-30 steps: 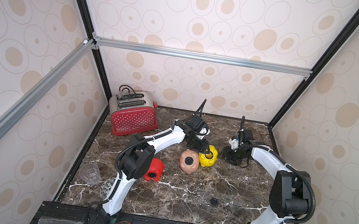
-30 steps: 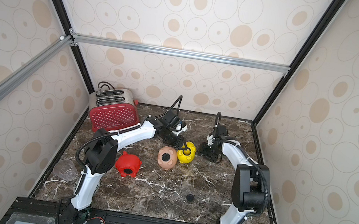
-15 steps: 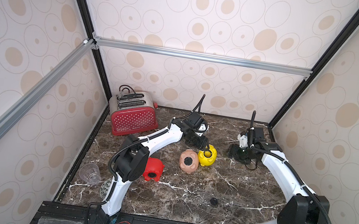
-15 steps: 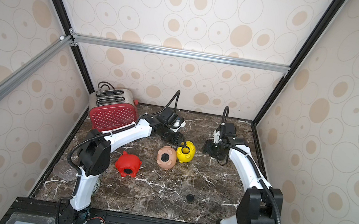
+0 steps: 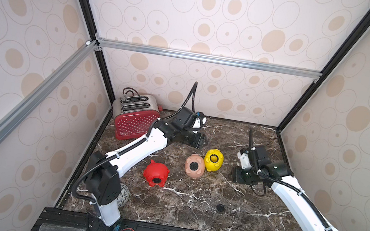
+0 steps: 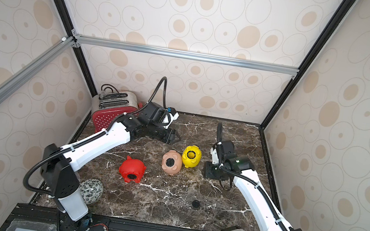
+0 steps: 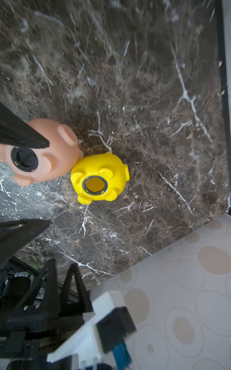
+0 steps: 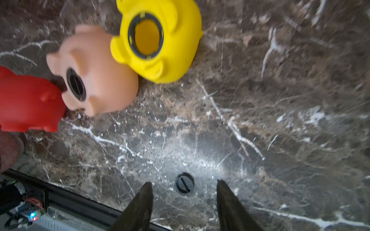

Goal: Close piggy banks
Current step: Pick up the knob at the center of the board.

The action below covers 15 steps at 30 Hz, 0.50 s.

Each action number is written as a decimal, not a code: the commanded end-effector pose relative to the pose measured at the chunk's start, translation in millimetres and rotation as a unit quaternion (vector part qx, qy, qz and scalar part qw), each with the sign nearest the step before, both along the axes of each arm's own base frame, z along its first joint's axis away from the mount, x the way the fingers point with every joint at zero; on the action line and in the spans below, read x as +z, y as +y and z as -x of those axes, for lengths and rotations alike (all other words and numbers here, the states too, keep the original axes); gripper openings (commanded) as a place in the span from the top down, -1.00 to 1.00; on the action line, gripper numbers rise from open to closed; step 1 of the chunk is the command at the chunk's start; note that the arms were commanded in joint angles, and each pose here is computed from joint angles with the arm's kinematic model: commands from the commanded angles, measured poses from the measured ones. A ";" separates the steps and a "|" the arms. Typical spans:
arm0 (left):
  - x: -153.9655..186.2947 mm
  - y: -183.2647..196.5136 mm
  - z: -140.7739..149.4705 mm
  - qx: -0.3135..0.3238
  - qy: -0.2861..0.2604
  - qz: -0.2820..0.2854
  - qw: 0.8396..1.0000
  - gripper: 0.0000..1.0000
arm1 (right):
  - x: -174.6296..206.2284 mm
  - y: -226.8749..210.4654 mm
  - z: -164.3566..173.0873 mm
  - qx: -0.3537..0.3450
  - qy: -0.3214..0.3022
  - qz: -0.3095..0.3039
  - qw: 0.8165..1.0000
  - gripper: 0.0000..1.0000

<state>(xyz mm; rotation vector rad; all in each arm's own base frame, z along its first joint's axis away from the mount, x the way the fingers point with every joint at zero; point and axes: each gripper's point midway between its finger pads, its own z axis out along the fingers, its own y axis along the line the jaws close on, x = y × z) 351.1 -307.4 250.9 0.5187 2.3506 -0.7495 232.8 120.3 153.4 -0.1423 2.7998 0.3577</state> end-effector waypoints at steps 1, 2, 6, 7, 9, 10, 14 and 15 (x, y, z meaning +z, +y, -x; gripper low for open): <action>13.3 27.9 1.8 0.039 -0.055 -0.006 0.998 -0.13 | -16.5 -5.7 34.3 -0.001 0.036 0.023 0.999 0.01; 14.3 34.1 8.3 0.046 -0.062 0.001 0.997 -0.13 | -19.0 -3.7 39.2 0.005 0.035 0.026 0.999 0.03; 12.4 59.5 33.0 0.073 -0.074 0.017 0.994 -0.16 | -25.3 17.5 51.8 0.044 0.033 0.045 0.997 0.03; 12.1 64.0 39.0 0.075 -0.075 0.019 0.994 -0.16 | -31.5 21.0 55.2 0.045 0.045 0.046 0.997 0.03; 14.2 74.6 49.3 0.084 -0.084 0.025 0.993 -0.16 | -47.3 24.4 61.7 0.049 0.064 0.063 0.995 0.07; 14.5 80.2 53.9 0.088 -0.089 0.023 0.992 -0.17 | -54.6 24.2 64.0 0.051 0.069 0.080 0.993 0.08; 16.2 99.0 65.8 0.101 -0.105 0.005 0.989 -0.18 | -72.0 24.1 70.0 0.062 0.086 0.130 0.986 0.17; 17.2 101.8 67.2 0.103 -0.109 0.004 0.989 -0.17 | -75.7 24.8 72.0 0.064 0.091 0.134 0.985 0.20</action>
